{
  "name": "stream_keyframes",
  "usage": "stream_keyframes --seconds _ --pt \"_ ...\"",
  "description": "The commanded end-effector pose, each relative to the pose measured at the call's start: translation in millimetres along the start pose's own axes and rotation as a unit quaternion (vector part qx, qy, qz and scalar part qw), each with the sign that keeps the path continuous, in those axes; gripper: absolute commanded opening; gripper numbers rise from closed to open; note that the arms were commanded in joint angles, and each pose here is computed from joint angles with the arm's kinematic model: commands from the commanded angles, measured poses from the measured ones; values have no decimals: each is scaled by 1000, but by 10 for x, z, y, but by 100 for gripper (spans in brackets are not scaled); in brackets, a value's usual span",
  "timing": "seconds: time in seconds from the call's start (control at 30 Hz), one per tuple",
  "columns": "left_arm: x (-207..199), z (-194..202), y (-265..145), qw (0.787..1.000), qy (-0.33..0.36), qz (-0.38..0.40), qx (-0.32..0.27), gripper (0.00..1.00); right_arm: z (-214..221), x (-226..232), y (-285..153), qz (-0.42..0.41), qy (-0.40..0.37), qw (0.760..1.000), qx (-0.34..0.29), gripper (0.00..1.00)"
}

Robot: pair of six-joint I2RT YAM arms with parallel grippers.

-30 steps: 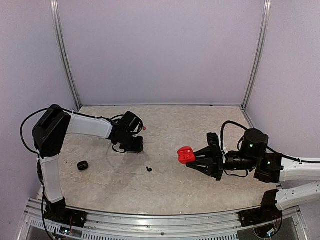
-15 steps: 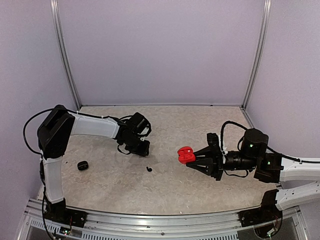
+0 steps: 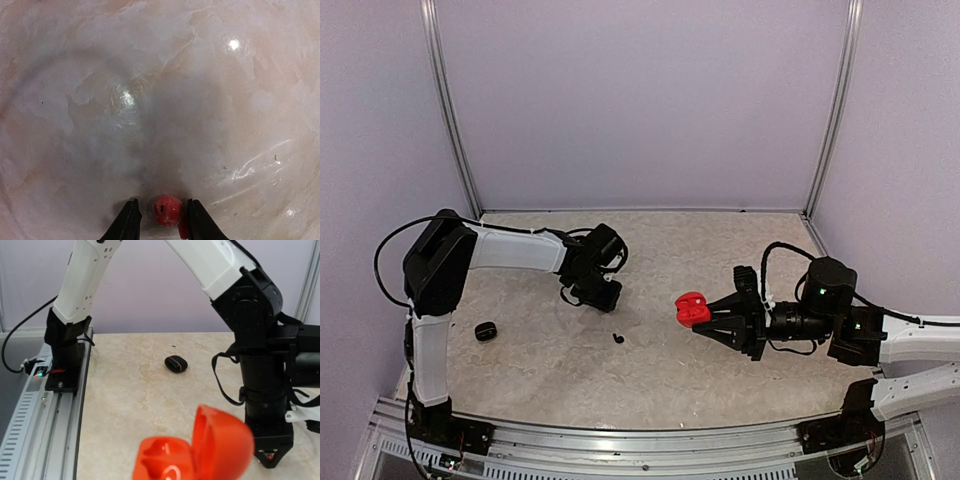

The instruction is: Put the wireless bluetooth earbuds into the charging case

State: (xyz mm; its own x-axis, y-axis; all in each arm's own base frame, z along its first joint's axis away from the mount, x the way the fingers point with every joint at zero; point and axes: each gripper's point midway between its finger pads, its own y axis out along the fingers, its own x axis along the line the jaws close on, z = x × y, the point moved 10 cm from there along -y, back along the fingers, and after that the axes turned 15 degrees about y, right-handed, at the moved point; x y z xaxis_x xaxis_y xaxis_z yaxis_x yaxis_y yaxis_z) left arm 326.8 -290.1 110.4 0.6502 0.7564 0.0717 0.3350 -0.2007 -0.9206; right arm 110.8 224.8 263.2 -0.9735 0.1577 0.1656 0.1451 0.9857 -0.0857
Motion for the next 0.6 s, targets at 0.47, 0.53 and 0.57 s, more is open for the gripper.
stream_keyframes --seconds 0.47,0.53,0.57 --pt "99 78 -61 999 34 11 41 40 -4 -1 -3 4 -9 1000 1 0" --pt "111 27 -79 999 32 13 42 41 -7 -3 0 4 -9 1000 1 0" --pt "118 4 -81 998 31 14 43 41 -2 -4 2 4 -8 1000 2 0"
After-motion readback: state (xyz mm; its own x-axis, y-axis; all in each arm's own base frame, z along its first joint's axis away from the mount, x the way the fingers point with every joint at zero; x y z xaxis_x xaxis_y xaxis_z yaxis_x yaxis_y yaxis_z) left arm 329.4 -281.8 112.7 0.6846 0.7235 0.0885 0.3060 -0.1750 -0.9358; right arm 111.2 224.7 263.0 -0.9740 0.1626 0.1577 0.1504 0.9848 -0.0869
